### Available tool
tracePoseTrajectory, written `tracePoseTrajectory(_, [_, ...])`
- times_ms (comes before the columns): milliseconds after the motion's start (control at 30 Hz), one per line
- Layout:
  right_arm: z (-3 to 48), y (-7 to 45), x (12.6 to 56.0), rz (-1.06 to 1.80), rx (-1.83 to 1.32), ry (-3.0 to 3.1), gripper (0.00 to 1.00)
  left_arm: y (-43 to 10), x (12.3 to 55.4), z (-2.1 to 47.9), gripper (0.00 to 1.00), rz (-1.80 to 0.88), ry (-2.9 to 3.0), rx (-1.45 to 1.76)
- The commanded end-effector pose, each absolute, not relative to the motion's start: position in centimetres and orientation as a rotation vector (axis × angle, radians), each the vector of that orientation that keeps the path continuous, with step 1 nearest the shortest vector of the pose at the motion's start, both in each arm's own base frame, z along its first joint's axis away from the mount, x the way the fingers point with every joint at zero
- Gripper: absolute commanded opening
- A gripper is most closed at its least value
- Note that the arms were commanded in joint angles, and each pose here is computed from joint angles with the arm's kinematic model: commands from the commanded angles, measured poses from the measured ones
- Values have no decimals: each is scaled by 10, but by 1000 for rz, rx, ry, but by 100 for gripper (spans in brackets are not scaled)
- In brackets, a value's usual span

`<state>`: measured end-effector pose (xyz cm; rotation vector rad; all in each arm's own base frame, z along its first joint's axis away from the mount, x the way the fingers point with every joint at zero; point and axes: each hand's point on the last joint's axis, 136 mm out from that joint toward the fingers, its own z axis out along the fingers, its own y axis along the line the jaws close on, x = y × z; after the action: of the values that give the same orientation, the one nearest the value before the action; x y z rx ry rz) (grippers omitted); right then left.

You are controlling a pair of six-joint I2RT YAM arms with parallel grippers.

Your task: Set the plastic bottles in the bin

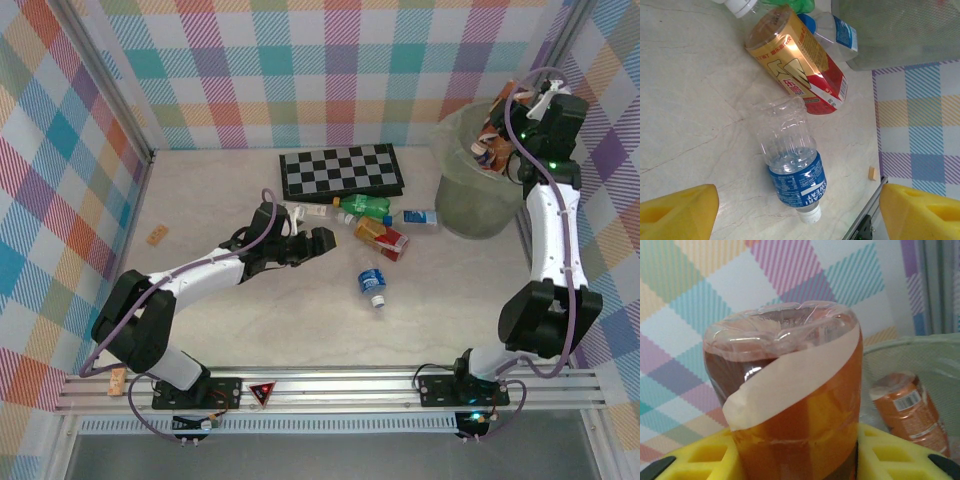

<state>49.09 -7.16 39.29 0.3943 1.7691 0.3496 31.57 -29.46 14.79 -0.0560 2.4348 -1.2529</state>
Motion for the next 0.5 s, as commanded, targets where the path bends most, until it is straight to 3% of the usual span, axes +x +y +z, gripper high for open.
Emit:
tracePoseTrajectory(0, [408, -84, 504, 256, 365, 1705, 41, -288, 309, 150, 83, -1209, 2441, -70])
tracePoseTrajectory(133, [386, -78, 519, 275, 362, 1771, 42, -281, 309, 151, 89, -1174, 2432, -84])
tracePoseTrajectory(467, [328, -77, 556, 298, 450, 1936, 44, -280, 310, 156, 91, -1148, 2441, -81])
